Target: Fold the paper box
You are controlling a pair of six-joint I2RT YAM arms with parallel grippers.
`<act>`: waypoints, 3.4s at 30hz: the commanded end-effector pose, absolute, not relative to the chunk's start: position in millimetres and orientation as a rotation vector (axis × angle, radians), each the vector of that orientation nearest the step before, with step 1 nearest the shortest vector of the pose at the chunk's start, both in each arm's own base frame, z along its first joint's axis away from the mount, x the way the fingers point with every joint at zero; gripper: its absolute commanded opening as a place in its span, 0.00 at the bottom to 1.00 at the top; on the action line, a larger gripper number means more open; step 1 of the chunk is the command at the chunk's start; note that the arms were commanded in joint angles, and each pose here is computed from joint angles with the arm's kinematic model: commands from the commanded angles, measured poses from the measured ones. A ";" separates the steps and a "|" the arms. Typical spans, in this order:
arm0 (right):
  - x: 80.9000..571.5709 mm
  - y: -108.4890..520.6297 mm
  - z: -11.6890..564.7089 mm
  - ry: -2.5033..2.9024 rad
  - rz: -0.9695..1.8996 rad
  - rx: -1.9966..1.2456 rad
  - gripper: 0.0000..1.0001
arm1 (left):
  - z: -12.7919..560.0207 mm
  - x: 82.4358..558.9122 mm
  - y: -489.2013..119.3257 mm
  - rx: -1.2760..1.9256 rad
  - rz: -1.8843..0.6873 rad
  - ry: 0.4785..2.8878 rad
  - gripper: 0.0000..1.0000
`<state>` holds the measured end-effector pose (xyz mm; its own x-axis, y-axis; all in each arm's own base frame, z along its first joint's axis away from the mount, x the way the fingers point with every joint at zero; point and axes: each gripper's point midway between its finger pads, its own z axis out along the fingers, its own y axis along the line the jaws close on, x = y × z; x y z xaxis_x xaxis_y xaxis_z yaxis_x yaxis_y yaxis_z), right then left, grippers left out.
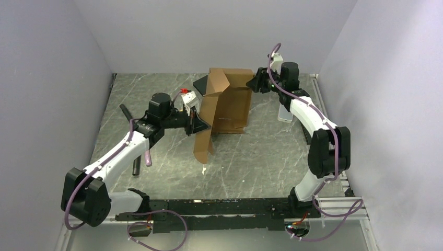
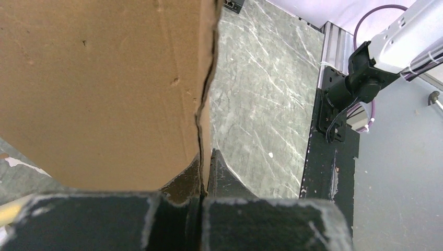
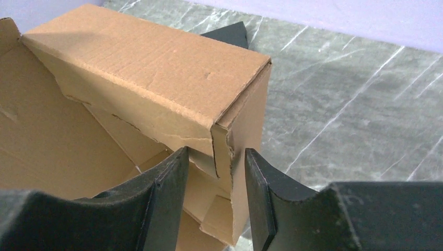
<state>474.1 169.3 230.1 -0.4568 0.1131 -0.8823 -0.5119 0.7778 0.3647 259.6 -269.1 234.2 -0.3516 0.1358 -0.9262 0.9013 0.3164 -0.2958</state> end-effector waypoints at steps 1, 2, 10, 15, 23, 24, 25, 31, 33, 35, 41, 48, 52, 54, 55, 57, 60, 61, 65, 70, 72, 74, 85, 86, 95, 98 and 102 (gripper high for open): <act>492.3 168.4 246.9 1.789 0.679 -0.356 0.46 | 247.7 261.1 -268.1 0.938 -1.182 1.696 0.00; 493.8 168.7 246.1 1.783 0.677 -0.362 0.44 | 247.1 261.0 -267.2 0.936 -1.192 1.700 0.00; 498.8 180.7 237.8 1.765 0.697 -0.406 0.06 | 242.8 264.4 -266.5 0.939 -1.226 1.722 0.00; 497.3 187.0 235.9 1.750 0.690 -0.427 0.16 | 243.6 265.9 -266.0 0.933 -1.232 1.727 0.00; 494.5 186.6 232.7 1.768 0.675 -0.466 0.28 | 242.0 267.5 -263.2 0.907 -1.215 1.749 0.00; 492.7 185.7 233.7 1.766 0.665 -0.478 0.29 | 242.3 268.8 -262.1 0.898 -1.204 1.754 0.00; 490.9 184.0 233.5 1.769 0.649 -0.492 0.31 | 242.3 269.8 -261.4 0.894 -1.192 1.757 0.00; 464.0 188.3 248.8 1.697 0.655 -0.667 0.51 | 242.3 274.2 -257.1 0.887 -1.140 1.783 0.00; 454.5 189.8 250.2 1.692 0.667 -0.729 0.59 | 243.0 275.9 -256.6 0.882 -1.132 1.783 0.00; 445.2 191.2 249.4 1.687 0.685 -0.802 0.70 | 242.9 277.3 -255.9 0.876 -1.125 1.786 0.00; 432.8 190.0 238.8 1.706 0.770 -0.901 0.92 | 243.2 276.9 -256.0 0.876 -1.135 1.779 0.00; 421.3 199.0 238.5 1.714 0.931 -0.936 1.00 | 248.0 273.3 -255.3 0.883 -1.136 1.768 0.00; 428.1 196.4 251.0 1.764 1.017 -0.777 1.00 | 247.8 273.1 -254.6 0.880 -1.130 1.768 0.00; 433.6 196.0 255.9 1.810 1.045 -0.669 1.00 | 248.6 273.3 -254.3 0.874 -1.127 1.766 0.00; 435.7 196.1 257.8 1.827 1.061 -0.615 1.00 | 249.3 273.3 -254.0 0.870 -1.125 1.764 0.00; 437.2 196.8 262.2 1.851 1.100 -0.521 1.00 | 252.1 273.1 -253.8 0.863 -1.123 1.754 0.00; 439.4 198.3 264.4 1.881 1.151 -0.404 1.00 | 254.5 271.9 -254.0 0.858 -1.124 1.748 0.00; 439.7 199.6 266.6 1.876 1.172 -0.384 1.00 | 254.6 271.6 -254.0 0.857 -1.124 1.748 0.00; 443.2 200.5 264.1 1.906 1.187 -0.313 1.00 | 254.0 270.2 -254.0 0.854 -1.123 1.752 0.00; 455.4 202.0 254.3 1.935 1.057 -0.257 0.89 | 254.0 267.2 -258.3 0.865 -1.133 1.748 0.00; 460.3 204.4 251.1 1.936 1.001 -0.250 0.82 | 253.0 265.9 -260.5 0.874 -1.135 1.750 0.00; 462.2 207.1 244.8 1.958 0.959 -0.244 0.76 | 251.9 265.1 -262.3 0.881 -1.138 1.752 0.00; 475.2 216.3 236.7 1.950 0.787 -0.269 0.61 | 246.7 264.5 -265.9 0.903 -1.150 1.761 0.00; 476.7 216.1 236.9 1.946 0.776 -0.270 0.58 | 246.7 264.6 -266.1 0.904 -1.152 1.761 0.00; 486.3 216.6 236.2 1.925 0.710 -0.285 0.43 | 245.6 264.9 -267.5 0.908 -1.163 1.760 0.00; 489.3 215.5 236.3 1.920 0.682 -0.281 0.39 | 245.7 265.0 -268.2 0.908 -1.169 1.758 0.00; 493.5 212.1 235.5 1.917 0.605 -0.288 0.36 | 247.6 264.6 -269.0 0.910 -1.176 1.749 0.00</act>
<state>475.7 212.8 211.1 -0.5143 0.0947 -0.8524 -0.4585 0.8096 0.3666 266.2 -263.4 234.9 -0.4314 0.1331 -0.8923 0.8650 0.3420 -0.3672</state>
